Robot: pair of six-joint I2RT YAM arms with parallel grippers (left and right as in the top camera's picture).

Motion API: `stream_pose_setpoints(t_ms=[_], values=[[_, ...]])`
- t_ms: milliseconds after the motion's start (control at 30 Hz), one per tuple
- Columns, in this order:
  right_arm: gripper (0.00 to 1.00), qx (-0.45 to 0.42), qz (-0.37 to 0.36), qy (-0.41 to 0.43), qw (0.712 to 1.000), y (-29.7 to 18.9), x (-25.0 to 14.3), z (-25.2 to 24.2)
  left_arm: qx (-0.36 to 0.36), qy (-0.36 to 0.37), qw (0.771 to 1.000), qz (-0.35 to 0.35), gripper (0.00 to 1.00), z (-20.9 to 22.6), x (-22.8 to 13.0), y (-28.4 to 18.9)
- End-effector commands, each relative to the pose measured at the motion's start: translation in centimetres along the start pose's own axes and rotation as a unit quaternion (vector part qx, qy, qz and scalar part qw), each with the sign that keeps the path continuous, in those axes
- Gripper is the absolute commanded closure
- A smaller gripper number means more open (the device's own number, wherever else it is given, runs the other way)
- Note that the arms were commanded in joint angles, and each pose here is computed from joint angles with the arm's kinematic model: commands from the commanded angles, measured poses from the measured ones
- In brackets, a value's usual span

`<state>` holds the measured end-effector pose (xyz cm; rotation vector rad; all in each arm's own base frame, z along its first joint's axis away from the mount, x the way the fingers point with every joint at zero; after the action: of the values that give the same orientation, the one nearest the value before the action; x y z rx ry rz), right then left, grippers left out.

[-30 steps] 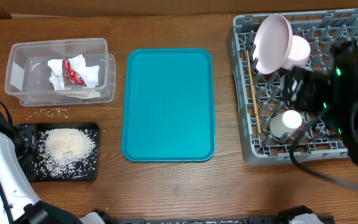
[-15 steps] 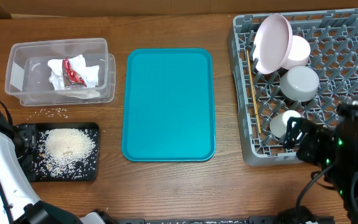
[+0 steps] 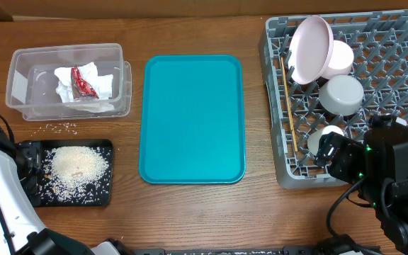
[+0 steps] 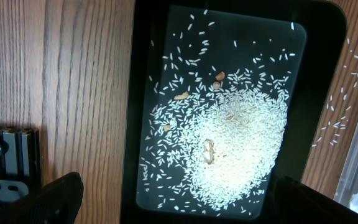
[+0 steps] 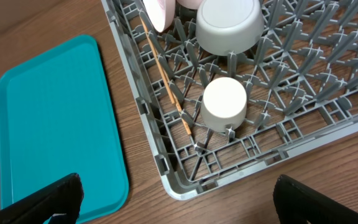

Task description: Sort waste into correct bins and load items into the dishwasher

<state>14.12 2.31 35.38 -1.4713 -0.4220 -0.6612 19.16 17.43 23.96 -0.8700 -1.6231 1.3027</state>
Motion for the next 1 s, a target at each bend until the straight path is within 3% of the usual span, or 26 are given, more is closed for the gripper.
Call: stream_pose_setpoints(t_ms=[0,500,800,967], values=[[0.00,0.001,0.002,0.004,1.000,0.2,0.0,0.1,-0.008,0.001,1.000,-0.004,0.00,-0.2,0.2,-0.4],[0.00,0.010,0.023,0.000,1.000,-0.8,-1.4,-0.4,-0.008,0.001,1.000,-0.004,0.00,-0.2,0.2,-0.4],[0.00,0.023,-0.080,0.048,0.995,-4.3,-2.9,-2.4,-0.008,0.001,1.000,-0.004,0.00,-0.2,0.2,-0.4],[0.00,0.029,-0.126,0.061,0.990,-4.0,-3.9,-2.8,-0.008,0.001,1.000,-0.004,0.00,-0.2,0.2,-0.4]])
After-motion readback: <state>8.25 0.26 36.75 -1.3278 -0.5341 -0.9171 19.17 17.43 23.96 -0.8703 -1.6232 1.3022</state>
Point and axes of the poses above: each gripper's point midway between its finger pads, its own y axis out along the fingers, its own z axis along the line the jaws close on, x = y × z, the point moved 10 cm from there along -y, back along the fingers, and after that the axes turned 14 degrees about -y, right-handed, at the moved point
